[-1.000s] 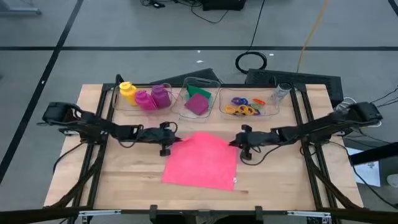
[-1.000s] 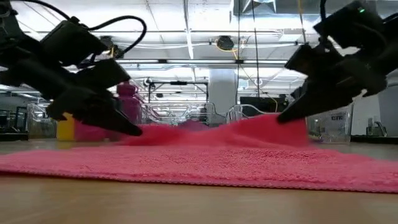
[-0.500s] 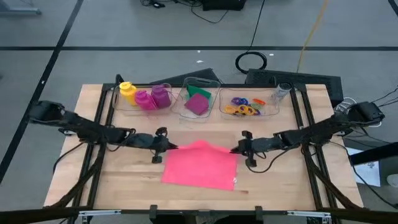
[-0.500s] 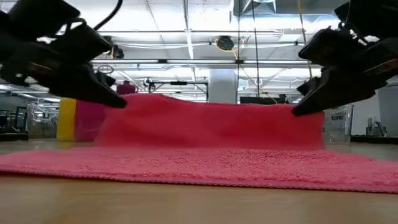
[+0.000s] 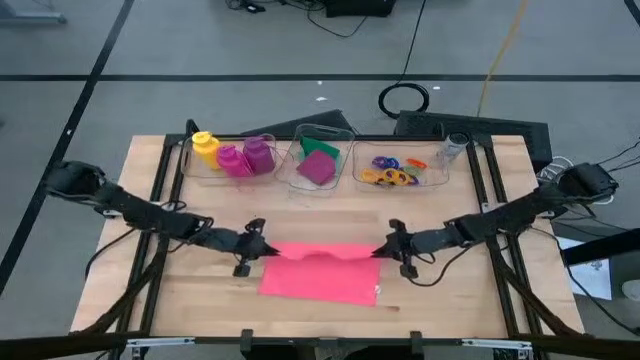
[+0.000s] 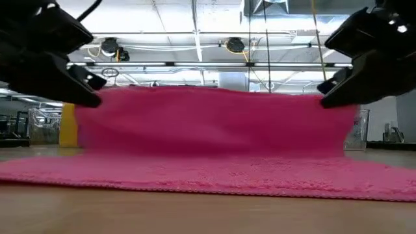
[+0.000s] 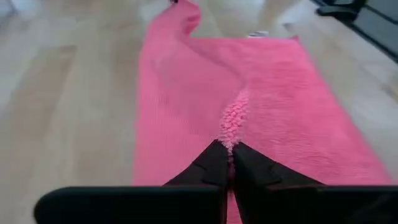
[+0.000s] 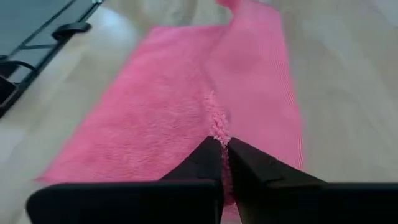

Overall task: Pick & Place Sports Items
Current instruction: Fold the pink microfiber towel

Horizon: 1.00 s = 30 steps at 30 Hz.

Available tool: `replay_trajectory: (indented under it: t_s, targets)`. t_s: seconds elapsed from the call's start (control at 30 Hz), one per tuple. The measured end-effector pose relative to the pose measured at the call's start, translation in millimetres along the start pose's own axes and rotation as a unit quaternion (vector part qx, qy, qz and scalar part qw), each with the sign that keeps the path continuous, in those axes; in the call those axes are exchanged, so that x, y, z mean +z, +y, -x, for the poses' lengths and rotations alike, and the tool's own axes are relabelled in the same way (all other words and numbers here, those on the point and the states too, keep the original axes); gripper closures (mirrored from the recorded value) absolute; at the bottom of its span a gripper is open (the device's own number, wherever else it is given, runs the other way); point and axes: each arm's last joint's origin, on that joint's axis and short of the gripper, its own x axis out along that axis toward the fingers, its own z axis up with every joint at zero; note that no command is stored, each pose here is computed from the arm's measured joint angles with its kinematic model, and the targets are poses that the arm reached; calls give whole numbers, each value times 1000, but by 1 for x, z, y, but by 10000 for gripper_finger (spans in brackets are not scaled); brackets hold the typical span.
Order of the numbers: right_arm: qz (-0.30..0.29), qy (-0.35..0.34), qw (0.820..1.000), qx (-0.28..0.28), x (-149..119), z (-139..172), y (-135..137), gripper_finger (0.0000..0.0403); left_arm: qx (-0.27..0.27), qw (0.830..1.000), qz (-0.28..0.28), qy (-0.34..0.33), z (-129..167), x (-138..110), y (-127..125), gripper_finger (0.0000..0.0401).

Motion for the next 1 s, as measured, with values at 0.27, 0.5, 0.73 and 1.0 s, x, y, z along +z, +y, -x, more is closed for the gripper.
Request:
replay_trajectory:
  t_s: [0.27,0.5,0.73,1.0]
  targets:
    - [-7,-9,999,30,-5,-3,15,403,-30,1000,1,-6,3,-1,-16,401]
    - [-17,3,999,40,-12,-20,26,403,-52,999,0,-14,5,-1,-26,401]
    - [1,11,998,59,-6,-32,46,403,-59,998,1,-7,4,-4,-30,401]
    - [7,23,998,65,-11,-40,54,403,-71,997,16,1,4,-5,-31,401]
